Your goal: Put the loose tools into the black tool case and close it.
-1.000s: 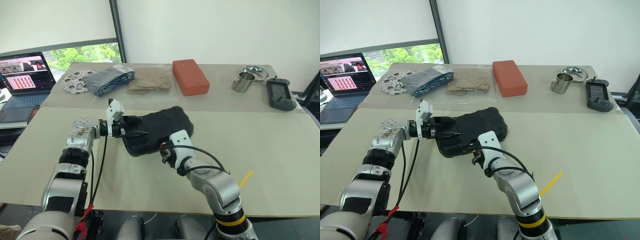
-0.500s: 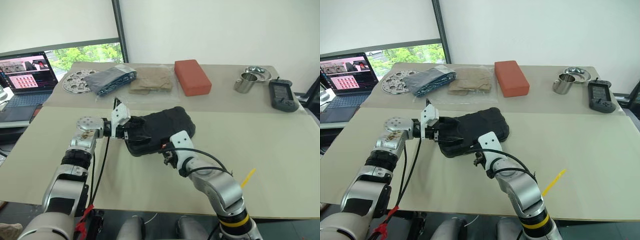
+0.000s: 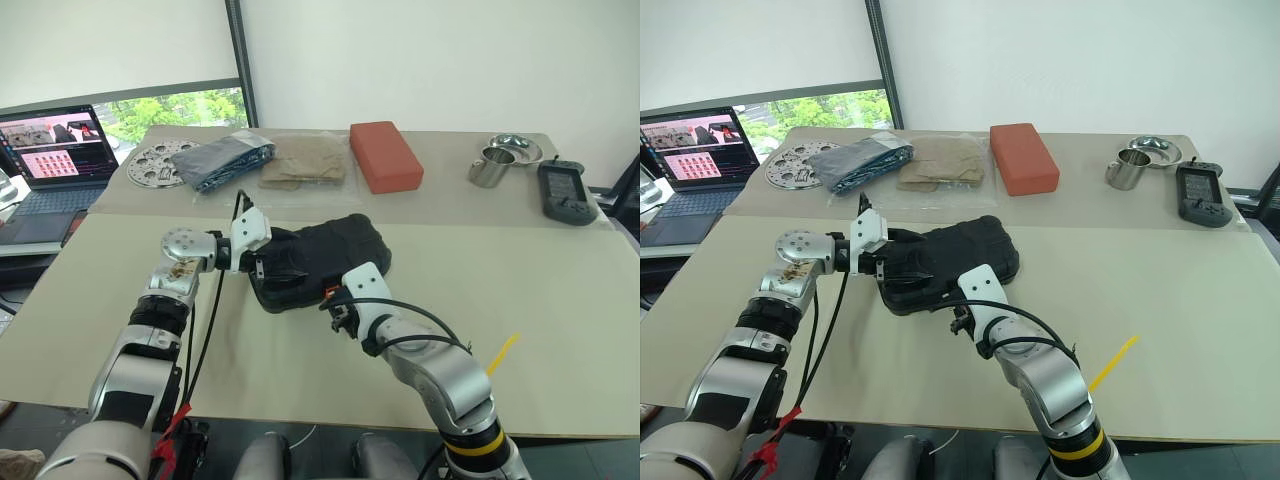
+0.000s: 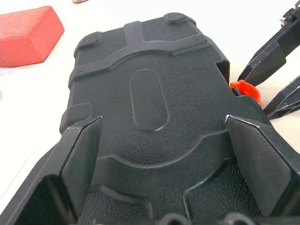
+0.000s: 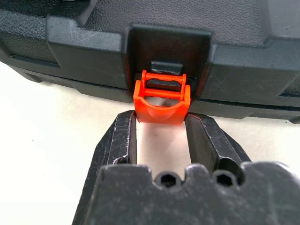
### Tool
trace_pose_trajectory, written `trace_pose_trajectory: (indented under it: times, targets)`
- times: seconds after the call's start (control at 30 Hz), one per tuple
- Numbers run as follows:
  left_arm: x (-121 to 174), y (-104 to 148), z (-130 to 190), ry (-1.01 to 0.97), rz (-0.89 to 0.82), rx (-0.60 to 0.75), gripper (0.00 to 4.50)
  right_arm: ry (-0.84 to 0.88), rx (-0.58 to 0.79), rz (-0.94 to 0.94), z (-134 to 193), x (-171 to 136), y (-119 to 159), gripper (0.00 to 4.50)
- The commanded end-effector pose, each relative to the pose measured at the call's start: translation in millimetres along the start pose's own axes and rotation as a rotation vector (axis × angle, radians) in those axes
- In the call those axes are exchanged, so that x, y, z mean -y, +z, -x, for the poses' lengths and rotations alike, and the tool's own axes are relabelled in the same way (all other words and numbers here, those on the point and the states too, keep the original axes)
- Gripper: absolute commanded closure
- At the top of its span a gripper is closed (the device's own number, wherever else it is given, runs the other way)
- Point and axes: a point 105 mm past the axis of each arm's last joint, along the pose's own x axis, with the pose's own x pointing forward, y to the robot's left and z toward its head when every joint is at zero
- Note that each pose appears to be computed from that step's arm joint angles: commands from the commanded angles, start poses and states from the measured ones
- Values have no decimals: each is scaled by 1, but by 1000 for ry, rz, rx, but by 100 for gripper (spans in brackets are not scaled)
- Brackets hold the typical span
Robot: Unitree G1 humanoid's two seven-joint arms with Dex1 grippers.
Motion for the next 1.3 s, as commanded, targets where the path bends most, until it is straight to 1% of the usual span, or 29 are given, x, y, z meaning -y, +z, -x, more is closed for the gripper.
trace_pose_trajectory:
  times: [0.03,0.4,0.6,0.97,1.3]
  targets:
    - [30,-49,-11,-100,97,-171,0,-15,185,31,17,2,42,324]
    - [31,-52,-11,-112,99,-176,0,-20,212,40,25,1,49,324]
    - [31,-51,-12,-113,97,-175,0,-20,203,31,22,1,45,324]
    - [29,-51,-10,-102,106,-174,0,1,158,8,6,-1,33,324]
    - [29,-50,-11,-97,113,-164,0,-9,167,-46,-7,1,35,324]
